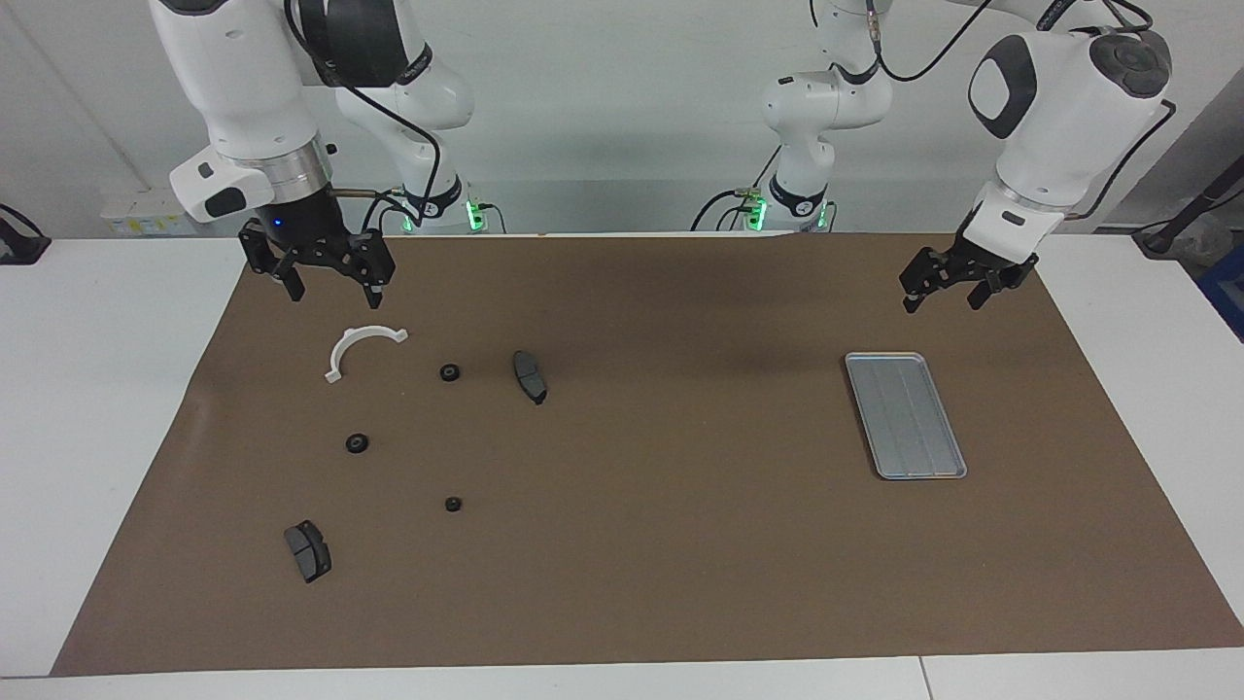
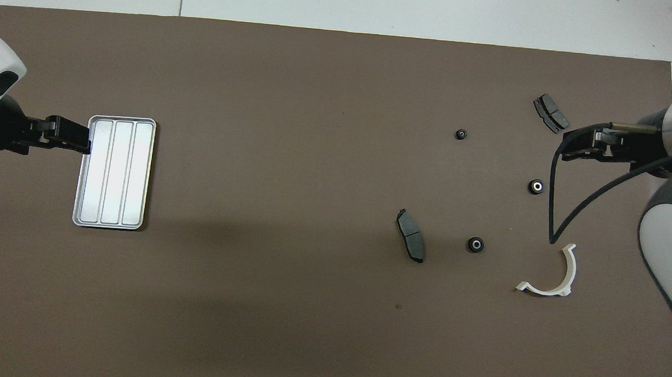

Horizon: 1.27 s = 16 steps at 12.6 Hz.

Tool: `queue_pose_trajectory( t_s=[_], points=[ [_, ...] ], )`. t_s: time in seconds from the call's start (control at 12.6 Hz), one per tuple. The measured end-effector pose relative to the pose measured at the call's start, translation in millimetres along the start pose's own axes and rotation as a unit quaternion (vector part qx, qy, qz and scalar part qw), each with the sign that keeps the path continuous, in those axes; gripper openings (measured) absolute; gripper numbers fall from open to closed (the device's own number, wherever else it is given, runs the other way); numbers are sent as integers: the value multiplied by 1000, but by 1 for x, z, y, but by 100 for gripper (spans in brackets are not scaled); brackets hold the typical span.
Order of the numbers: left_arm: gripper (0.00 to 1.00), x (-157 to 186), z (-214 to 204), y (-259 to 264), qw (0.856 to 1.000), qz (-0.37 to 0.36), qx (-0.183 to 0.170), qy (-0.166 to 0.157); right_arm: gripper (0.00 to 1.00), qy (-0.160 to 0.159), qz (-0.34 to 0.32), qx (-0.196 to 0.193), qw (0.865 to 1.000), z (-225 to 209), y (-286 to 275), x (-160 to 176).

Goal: Place bearing gear from tray to pile

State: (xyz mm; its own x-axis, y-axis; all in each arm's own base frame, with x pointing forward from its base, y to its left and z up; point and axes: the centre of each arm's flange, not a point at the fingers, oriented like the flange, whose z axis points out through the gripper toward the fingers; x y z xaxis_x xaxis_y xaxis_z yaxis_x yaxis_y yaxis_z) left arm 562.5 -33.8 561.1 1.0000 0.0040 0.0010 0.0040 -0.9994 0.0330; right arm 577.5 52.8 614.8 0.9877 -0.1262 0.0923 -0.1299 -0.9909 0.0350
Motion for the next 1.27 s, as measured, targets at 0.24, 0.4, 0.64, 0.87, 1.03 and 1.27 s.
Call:
queue_pose_trajectory(
  t_s=[0.24,0.4,0.64,0.87,1.03,1.27],
  points=[
    [100,0,0,0,1000,0,0,0,100,-8,-1,-3,1000,-8,2,-7],
    [100,0,0,0,1000,0,0,0,100,-22,-18,-8,1000,-11,9,-13],
    [100,0,0,0,1000,0,0,0,100,-45,-27,-13,999,-14,21,-21],
    [100,0,0,0,1000,0,0,0,100,-58,-24,-16,998,-17,25,-29],
    [100,0,0,0,1000,-1,0,0,100,-61,-25,-16,998,-14,25,-30],
    [100,0,0,0,1000,-1,0,0,100,-65,-26,-17,997,-11,24,-31]
  ],
)
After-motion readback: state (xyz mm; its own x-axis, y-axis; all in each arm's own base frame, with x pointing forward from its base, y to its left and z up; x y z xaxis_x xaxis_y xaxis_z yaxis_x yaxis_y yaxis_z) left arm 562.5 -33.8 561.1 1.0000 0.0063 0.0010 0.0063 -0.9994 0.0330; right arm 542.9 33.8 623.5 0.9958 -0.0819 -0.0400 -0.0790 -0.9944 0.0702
